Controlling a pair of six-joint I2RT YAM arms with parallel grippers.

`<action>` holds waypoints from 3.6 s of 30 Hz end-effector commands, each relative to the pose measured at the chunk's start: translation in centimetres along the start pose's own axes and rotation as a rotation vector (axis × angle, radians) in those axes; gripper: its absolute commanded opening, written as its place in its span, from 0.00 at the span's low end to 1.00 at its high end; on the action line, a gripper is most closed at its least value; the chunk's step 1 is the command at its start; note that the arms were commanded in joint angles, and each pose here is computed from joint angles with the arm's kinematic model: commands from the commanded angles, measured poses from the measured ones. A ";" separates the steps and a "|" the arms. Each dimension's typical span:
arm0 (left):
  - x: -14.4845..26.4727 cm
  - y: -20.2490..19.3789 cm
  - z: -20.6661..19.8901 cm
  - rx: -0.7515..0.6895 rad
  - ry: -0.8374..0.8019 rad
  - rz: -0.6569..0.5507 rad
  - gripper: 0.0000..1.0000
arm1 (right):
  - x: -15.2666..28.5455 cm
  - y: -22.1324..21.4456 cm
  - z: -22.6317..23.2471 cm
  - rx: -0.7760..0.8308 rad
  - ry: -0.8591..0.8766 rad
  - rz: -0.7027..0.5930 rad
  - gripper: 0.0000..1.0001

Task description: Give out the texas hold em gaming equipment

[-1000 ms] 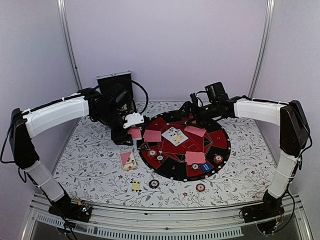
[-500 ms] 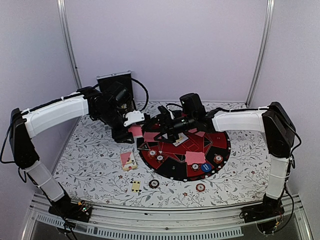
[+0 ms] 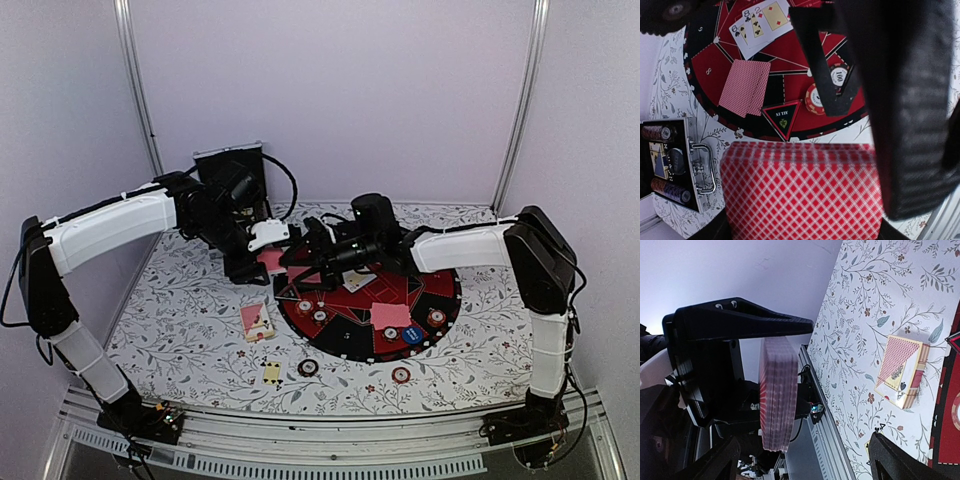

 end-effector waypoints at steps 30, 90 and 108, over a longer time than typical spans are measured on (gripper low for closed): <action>0.4 0.9 0.7 0.018 0.002 -0.052 0.00 | -8.0 1.6 0.5 -0.063 0.175 0.094 0.89; 0.3 -0.2 0.4 0.000 0.020 -0.007 0.00 | 1.9 3.2 0.5 -0.048 0.076 0.011 0.14; 0.5 -0.1 0.6 -0.001 0.028 -0.014 0.00 | 1.3 2.8 0.0 -0.059 0.064 0.032 0.24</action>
Point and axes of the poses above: each gripper's point midway between its finger pads, its own x axis back along the fingers, its own z axis along the line the jaws close on, y = z × x, the point moved 4 cm from there along x, back along the fingers, and after that the axes turned 8 degrees about -x, right-handed, at the moved point
